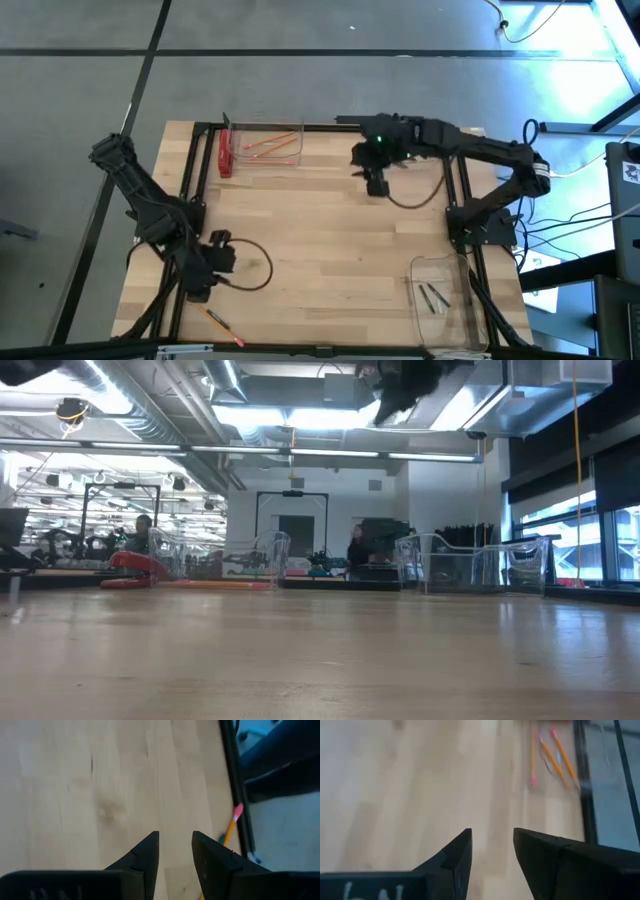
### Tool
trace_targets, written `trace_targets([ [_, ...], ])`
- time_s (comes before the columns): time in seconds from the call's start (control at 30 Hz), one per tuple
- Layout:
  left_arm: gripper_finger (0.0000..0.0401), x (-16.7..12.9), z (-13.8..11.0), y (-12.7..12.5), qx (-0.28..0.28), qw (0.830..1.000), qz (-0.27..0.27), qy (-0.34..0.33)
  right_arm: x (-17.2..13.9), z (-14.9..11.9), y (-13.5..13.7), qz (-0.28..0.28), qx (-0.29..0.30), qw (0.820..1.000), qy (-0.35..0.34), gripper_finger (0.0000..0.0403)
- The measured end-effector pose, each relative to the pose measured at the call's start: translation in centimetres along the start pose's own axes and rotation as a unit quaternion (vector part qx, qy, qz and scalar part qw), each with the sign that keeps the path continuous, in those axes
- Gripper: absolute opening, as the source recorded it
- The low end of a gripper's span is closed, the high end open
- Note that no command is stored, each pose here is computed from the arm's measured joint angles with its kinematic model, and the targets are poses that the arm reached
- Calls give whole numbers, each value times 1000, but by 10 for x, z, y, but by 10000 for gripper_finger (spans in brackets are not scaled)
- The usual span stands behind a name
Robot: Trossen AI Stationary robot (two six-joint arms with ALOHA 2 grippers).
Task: Sort crayons/erasers/pens/pencils in bins
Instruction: Put the green crayon into the bottom transparent bin
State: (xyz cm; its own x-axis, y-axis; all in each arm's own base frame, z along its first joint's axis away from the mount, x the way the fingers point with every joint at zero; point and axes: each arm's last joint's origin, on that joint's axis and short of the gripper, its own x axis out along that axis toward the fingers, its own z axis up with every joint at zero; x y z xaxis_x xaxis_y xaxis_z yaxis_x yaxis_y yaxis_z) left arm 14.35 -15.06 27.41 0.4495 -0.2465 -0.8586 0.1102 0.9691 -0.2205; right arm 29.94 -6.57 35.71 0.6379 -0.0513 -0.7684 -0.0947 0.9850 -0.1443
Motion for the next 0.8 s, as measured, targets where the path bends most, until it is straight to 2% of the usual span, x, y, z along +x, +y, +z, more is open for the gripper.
trace_targets([
  [0.23,110,24,-18,-26,47,997,11,55,-3,22,49,44,-18,997,-56,147],
  [0.43,110,53,-31,-51,72,994,4,88,-5,33,77,71,-12,993,-91,147],
  [0.6,110,78,-40,-69,86,992,-5,91,-8,40,92,85,-19,989,-123,147],
  [0.8,110,101,-49,-79,85,990,-8,112,-10,44,97,88,-24,986,-141,147],
])
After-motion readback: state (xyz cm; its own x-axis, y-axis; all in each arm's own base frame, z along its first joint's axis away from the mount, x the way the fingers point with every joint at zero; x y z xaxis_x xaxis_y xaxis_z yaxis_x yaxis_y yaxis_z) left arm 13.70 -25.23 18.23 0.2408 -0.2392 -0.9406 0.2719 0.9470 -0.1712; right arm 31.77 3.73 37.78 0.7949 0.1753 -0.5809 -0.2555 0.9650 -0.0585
